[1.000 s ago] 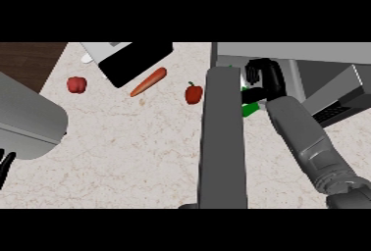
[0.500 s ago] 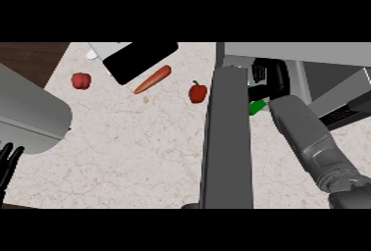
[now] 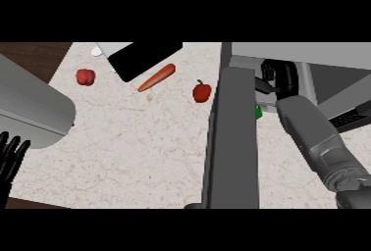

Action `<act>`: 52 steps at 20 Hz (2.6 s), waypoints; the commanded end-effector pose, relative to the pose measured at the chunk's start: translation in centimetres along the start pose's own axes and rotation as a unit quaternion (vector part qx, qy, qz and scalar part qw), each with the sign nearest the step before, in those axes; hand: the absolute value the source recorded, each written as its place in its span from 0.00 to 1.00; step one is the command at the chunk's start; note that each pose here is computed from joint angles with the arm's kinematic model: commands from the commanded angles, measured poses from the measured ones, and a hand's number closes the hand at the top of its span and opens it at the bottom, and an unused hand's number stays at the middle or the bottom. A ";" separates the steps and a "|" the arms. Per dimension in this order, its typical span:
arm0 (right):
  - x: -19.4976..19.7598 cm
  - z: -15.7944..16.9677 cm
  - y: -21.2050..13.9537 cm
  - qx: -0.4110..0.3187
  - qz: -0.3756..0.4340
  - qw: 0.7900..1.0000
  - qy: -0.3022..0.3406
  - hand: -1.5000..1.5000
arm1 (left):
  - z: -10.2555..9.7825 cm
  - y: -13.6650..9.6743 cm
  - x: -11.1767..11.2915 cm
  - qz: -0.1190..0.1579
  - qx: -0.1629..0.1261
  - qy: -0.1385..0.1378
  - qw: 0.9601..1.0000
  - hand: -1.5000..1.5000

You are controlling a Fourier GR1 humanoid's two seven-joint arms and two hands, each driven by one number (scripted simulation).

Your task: Pick up the milk, place it into the microwave and close the microwave

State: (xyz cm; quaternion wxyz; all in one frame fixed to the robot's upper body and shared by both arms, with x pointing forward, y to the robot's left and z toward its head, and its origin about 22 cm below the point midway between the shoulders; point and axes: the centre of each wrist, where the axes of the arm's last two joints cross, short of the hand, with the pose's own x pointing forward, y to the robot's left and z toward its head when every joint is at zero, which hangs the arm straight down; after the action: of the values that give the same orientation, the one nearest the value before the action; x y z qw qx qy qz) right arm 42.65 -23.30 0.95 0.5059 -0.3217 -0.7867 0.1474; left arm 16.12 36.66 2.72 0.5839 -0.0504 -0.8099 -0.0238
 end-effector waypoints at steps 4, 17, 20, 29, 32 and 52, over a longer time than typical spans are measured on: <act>0.6 -0.1 0.7 0.014 0.035 0.999 -0.009 1.00 | -1.4 -0.5 -0.9 0.005 -0.003 0.006 1.000 0.00; 2.3 -0.4 2.2 0.007 0.045 0.998 -0.034 0.00 | -1.6 0.3 -1.7 0.003 -0.005 0.004 1.000 0.00; 2.1 -0.1 2.4 0.020 0.042 0.998 -0.031 0.00 | -1.8 -0.3 -1.2 -0.004 -0.008 0.000 1.000 0.00; 2.2 0.4 3.0 0.029 0.034 0.998 -0.034 0.00 | -2.0 0.1 -1.5 0.000 -0.014 0.010 1.000 0.00; 2.4 0.8 3.5 0.046 0.028 0.998 -0.036 0.00 | -1.6 0.0 -2.0 -0.010 -0.004 0.006 1.000 0.00; -1.1 4.1 2.7 0.096 -0.137 0.986 -0.027 0.00 | 0.0 -0.8 -1.9 -0.013 -0.001 0.001 1.000 0.00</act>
State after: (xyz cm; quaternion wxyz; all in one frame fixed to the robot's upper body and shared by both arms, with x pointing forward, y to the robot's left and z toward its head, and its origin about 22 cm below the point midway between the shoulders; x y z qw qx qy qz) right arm 41.24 -22.11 -1.59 0.5235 -0.2017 -0.8092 0.1744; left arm 16.79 35.81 0.66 0.5856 -0.0437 -0.8089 -0.0266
